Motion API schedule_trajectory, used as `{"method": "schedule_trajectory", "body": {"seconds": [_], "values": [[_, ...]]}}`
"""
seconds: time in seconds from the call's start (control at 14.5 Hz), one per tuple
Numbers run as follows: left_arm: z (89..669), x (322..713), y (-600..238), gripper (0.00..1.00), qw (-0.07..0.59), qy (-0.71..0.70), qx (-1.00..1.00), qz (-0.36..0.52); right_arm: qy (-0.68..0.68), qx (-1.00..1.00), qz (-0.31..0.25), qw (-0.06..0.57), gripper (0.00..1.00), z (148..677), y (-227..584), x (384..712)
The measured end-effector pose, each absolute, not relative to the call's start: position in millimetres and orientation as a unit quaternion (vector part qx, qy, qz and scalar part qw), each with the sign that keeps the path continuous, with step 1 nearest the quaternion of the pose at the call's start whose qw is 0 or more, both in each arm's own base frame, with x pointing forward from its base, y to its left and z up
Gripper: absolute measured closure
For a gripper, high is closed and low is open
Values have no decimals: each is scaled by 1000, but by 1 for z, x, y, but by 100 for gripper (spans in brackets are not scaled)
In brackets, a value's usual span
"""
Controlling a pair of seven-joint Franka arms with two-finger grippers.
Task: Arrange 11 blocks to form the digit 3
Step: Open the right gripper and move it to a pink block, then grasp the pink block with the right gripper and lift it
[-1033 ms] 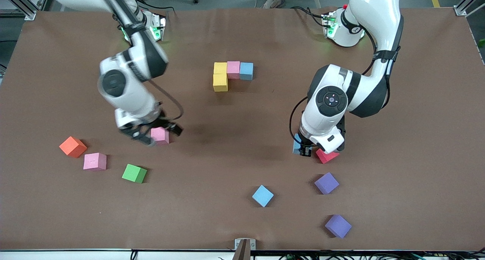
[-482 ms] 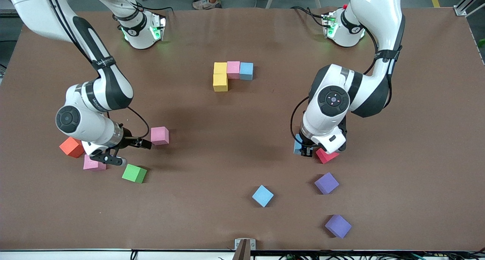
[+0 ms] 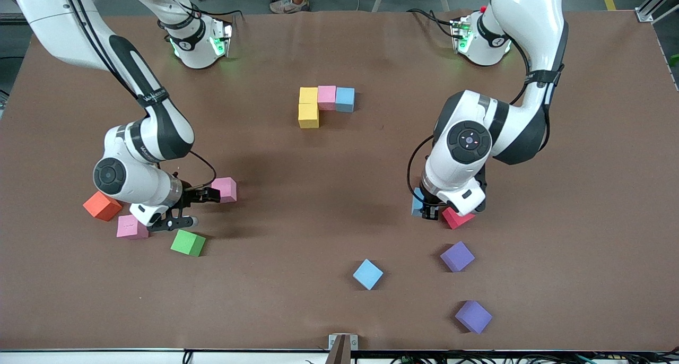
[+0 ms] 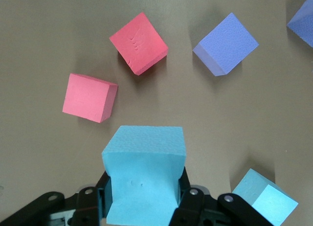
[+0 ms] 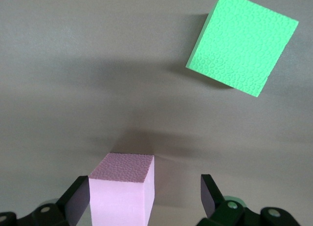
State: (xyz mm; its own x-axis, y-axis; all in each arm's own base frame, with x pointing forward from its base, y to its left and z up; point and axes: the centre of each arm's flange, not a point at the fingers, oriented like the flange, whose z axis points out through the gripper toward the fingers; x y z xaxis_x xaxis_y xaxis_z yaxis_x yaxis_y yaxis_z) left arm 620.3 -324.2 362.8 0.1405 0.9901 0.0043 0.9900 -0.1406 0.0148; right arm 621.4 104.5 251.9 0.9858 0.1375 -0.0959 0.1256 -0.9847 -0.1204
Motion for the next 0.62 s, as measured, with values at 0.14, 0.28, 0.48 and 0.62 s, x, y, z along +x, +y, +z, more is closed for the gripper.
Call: {"method": "schedule_trajectory", "body": {"seconds": [0.14,0.28,0.48,0.62], "values": [[363,621,-323,83,4,657,754,6,-75,-994,55,56,0,247,108,620],[363,624,-318,83,4,660,752,6,-81,-993,60,58,0,241,113,618],[365,627,-312,83,6,660,751,7,-94,-992,68,57,0,234,127,613],[367,628,-312,83,9,658,753,7,-102,-990,76,56,0,228,137,606]]}}
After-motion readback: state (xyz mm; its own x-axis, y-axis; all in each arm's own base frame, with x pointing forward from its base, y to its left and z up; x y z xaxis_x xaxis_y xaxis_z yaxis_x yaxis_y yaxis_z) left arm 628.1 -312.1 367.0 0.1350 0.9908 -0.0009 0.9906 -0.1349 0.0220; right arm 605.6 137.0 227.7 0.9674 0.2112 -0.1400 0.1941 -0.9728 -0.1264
